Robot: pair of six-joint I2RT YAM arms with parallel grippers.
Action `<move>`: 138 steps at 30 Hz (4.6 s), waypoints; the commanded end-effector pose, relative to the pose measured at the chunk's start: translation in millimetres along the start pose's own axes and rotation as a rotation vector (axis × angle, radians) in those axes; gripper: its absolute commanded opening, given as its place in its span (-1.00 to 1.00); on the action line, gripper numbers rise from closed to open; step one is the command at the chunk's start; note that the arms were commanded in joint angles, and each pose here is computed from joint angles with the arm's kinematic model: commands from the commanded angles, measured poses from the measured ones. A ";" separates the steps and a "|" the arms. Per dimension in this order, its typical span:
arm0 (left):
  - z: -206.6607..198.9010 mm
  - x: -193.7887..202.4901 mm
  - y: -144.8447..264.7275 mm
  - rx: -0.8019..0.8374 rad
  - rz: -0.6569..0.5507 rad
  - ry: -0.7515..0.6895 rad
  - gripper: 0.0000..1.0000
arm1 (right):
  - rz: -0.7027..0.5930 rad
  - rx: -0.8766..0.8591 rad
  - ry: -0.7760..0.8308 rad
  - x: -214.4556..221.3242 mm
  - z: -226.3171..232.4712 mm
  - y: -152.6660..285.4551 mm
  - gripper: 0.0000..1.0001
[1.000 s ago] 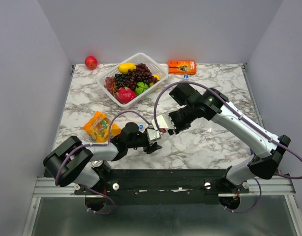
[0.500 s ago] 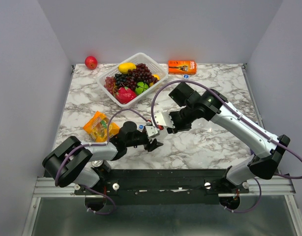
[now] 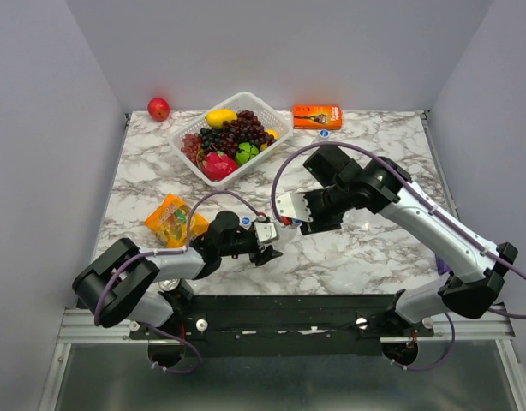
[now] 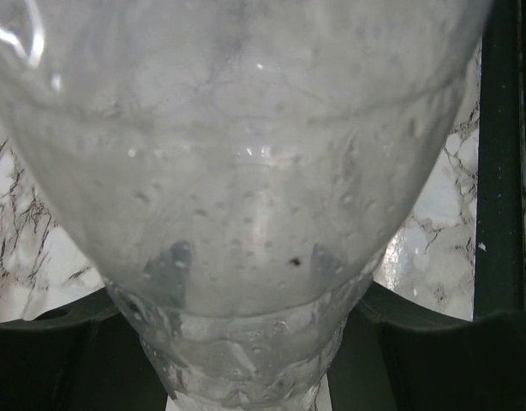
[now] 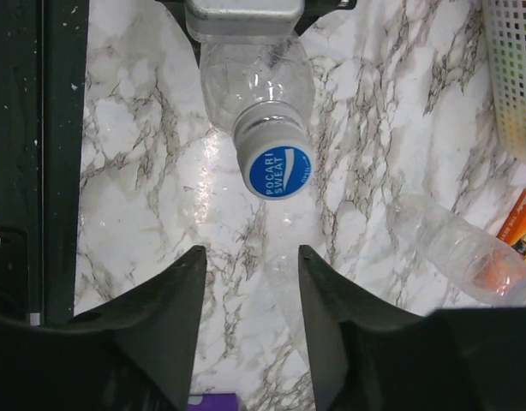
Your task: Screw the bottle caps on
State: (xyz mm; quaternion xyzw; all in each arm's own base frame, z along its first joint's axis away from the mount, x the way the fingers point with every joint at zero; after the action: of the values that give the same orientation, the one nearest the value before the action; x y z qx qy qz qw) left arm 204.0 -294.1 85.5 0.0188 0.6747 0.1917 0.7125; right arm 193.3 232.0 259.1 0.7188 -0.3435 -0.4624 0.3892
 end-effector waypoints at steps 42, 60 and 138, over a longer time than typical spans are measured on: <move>29.0 -31.0 5.5 -0.068 -0.075 -0.017 -1.00 | -0.115 -0.128 0.019 -12.2 5.6 -34.8 -0.24; 59.9 -41.9 18.4 -0.249 -0.092 -0.011 -1.00 | -0.128 -0.305 -0.616 -13.6 -12.0 -59.1 -0.34; 65.8 -115.1 31.5 -0.274 -0.217 -0.221 -1.00 | -0.317 -0.212 -0.308 -31.1 -6.1 -25.9 -0.42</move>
State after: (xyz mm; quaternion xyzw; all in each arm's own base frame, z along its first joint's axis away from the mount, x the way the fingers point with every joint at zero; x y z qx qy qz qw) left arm 229.3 -273.5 124.3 0.0119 0.6397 0.2303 0.7332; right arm 214.3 272.7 276.3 0.7441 -0.2366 -0.5492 0.2977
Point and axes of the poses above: each gripper's point midway between its finger pads, its own y axis back along the fingers, its own z axis along the line the jaws close on, x = y × z, the point moved 1 cm from there along y, back along the fingers, and after that the axes turned 1 degree about -y, right-handed, at the moved point
